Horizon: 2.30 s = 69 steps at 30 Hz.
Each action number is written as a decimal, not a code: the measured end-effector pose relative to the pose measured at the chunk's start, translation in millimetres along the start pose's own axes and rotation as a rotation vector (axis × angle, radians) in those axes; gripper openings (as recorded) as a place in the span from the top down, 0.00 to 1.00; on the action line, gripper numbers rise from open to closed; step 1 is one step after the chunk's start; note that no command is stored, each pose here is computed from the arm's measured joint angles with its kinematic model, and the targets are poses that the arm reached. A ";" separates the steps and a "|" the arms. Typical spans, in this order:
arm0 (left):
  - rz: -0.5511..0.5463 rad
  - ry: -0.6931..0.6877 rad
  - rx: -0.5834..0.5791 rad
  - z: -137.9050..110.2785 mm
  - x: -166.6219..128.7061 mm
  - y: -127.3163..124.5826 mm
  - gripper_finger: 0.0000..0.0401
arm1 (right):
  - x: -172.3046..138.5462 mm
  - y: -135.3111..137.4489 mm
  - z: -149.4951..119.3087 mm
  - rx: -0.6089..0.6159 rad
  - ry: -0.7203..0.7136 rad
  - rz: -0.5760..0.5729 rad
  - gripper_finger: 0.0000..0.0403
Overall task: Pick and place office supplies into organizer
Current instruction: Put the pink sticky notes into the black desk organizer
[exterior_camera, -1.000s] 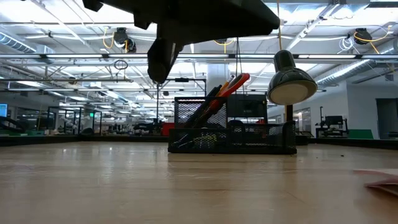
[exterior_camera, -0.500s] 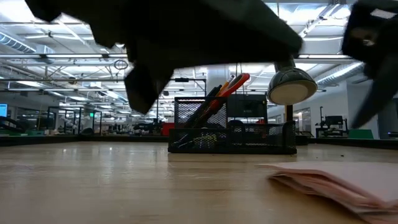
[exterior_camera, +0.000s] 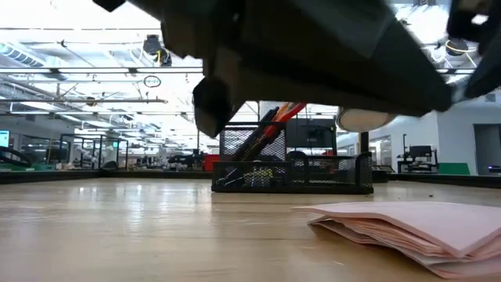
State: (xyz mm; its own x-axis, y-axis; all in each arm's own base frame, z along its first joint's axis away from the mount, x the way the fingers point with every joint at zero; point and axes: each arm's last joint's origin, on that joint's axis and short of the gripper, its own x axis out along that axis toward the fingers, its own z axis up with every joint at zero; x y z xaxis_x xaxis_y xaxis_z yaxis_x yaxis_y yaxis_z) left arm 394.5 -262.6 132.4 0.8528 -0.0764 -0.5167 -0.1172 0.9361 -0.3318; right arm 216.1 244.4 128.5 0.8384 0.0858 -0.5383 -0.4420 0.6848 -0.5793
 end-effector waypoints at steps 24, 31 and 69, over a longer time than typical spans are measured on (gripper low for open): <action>0.125 0.128 -0.099 2.0 10.2 31.6 0.98 | 43.0 39.7 14.7 0.078 0.052 -0.031 0.36; 0.139 0.144 -0.110 2.4 11.2 35.4 0.98 | 56.0 43.2 18.9 -0.023 0.146 -0.128 0.36; 0.160 0.200 -0.118 9.6 7.8 43.6 0.97 | 52.0 40.5 -9.0 -0.069 0.378 -0.043 0.36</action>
State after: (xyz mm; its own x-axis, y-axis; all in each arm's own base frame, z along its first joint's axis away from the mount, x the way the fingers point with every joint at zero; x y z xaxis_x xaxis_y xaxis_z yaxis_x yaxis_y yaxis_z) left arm 400.9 -219.1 121.5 0.7025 -0.0081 -0.7116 -0.3107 0.8961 -0.3170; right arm 239.0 270.1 71.6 0.6860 -0.2235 -0.6924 -0.4400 0.6305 -0.6394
